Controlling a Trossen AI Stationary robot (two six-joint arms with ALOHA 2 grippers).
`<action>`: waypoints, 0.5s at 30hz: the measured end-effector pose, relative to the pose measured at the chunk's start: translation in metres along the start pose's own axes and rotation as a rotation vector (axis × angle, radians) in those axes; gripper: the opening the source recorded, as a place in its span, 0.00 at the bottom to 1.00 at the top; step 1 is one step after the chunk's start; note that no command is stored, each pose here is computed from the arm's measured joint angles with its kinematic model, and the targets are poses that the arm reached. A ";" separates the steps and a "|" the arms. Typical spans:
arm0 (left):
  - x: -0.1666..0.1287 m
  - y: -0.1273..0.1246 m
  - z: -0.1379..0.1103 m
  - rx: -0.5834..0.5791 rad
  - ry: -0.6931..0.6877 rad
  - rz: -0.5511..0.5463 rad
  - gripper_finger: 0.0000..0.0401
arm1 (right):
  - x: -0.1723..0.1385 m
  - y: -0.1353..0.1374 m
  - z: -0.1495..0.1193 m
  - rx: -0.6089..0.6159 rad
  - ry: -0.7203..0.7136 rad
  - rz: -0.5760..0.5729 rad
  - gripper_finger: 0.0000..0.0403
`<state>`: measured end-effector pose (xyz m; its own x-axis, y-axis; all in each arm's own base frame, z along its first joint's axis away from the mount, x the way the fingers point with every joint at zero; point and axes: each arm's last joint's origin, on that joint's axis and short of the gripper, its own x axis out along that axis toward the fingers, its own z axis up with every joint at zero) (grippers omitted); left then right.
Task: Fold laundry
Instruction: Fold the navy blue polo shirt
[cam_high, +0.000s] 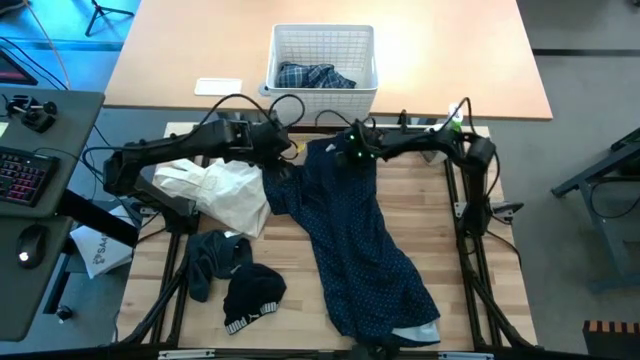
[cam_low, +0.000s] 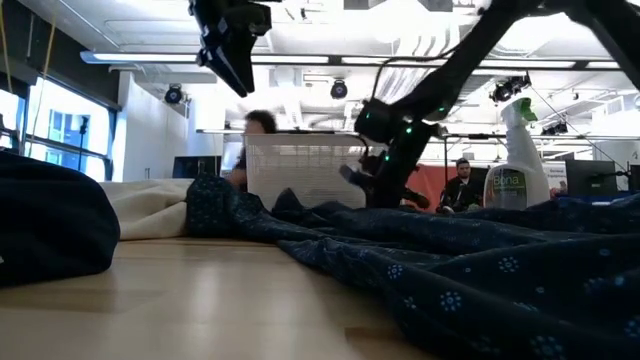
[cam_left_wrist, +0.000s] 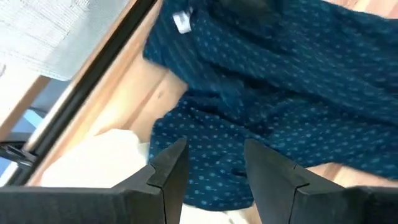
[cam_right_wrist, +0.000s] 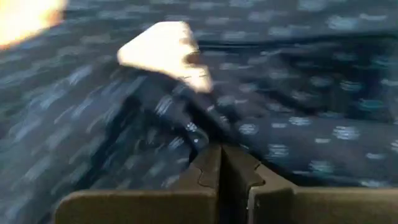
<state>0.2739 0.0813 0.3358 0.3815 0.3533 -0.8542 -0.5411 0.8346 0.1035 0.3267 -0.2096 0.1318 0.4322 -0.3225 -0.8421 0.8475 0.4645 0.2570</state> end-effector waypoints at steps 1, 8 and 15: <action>-0.001 -0.003 -0.001 -0.010 -0.001 -0.005 0.36 | 0.000 -0.003 0.007 0.009 -0.004 -0.066 0.00; -0.005 -0.018 -0.006 -0.100 0.010 -0.024 0.36 | -0.029 -0.022 0.039 -0.098 -0.034 -0.298 0.00; -0.008 -0.021 -0.018 -0.246 0.070 0.081 0.36 | -0.081 -0.028 0.056 -0.197 -0.121 -0.302 0.00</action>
<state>0.2691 0.0532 0.3314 0.2808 0.3776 -0.8824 -0.7373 0.6734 0.0536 0.2855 -0.2428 0.2192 0.2152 -0.5583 -0.8012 0.8719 0.4793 -0.0998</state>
